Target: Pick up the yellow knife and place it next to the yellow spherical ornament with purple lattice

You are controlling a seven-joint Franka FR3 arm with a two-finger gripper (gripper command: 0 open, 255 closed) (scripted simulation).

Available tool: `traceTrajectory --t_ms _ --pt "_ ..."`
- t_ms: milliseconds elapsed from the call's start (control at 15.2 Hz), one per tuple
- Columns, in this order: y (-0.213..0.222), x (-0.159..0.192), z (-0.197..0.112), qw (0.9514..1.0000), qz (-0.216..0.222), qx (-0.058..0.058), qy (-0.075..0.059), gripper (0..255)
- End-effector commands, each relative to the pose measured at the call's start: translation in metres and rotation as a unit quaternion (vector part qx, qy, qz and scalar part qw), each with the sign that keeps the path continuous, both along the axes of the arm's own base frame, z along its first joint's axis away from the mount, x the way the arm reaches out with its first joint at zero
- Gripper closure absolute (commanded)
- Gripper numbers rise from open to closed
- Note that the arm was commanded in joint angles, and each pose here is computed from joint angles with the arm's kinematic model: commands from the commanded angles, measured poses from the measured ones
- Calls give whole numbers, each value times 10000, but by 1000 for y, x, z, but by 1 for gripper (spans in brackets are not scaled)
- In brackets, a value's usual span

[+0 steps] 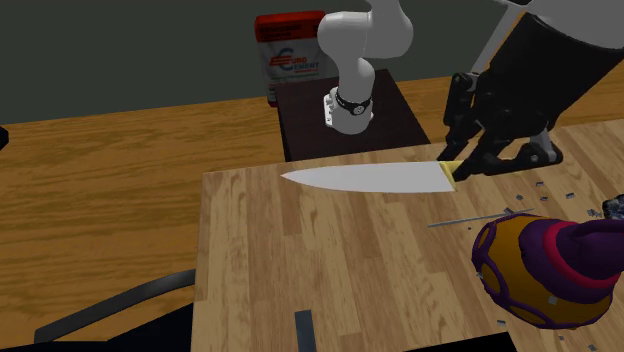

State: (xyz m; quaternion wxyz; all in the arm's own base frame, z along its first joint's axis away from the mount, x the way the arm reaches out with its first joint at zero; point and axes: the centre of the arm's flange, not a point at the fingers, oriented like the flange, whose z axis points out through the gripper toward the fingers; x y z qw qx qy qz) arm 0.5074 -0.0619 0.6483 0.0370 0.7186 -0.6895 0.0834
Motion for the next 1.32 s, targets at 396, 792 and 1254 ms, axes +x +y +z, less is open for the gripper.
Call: traceTrajectory --t_ms 396,792,1254 --pt "0 1 -42 10000 0 0 -3 255" --pt "0 1 -74 10000 0 0 -3 255" --pt "0 1 -111 10000 0 0 -3 255"
